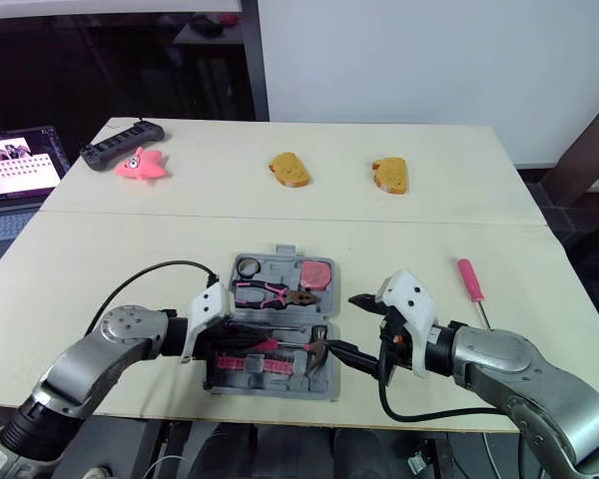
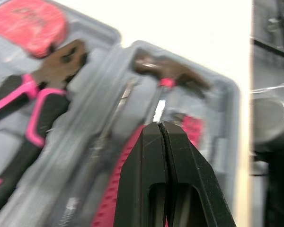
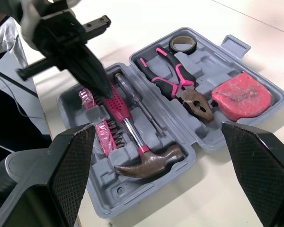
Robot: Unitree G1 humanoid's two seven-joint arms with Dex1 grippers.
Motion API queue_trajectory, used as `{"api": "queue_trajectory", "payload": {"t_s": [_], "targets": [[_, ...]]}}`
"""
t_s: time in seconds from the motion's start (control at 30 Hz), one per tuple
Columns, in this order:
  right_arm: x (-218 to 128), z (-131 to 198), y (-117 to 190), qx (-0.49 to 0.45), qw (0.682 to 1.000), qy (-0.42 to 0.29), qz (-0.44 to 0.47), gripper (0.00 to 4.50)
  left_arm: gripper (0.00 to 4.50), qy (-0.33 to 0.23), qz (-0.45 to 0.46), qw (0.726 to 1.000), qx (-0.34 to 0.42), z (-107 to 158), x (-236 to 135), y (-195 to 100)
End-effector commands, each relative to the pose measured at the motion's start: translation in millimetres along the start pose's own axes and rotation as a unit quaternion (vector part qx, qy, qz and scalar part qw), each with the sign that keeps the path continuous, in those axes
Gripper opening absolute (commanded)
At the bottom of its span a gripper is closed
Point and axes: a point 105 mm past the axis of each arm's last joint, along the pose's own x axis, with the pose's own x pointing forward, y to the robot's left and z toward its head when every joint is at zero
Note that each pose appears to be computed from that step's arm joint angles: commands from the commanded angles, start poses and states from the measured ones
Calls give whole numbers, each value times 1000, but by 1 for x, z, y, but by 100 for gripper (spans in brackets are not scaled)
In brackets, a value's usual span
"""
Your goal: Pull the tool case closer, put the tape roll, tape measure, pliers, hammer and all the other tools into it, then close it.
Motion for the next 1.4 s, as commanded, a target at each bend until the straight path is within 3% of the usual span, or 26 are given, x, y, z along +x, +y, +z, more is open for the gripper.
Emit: {"api": "queue_trajectory", "payload": {"t_s": [0.03,0.63,1.23,1.4], "targets": [[-1,9,7,-20,1000,-14,9,450,2,3,4,1000,27,2,4,-1],[-4,7,5,-14,1000,-6,3,450,2,91,9,995,37,-38,12,1],[-6,5,9,-4,1000,1,0,450,2,223,-17,971,79,-86,18,-6],[-5,3,7,-2,1000,5,-2,450,2,213,-12,974,76,-82,24,-7]]}}
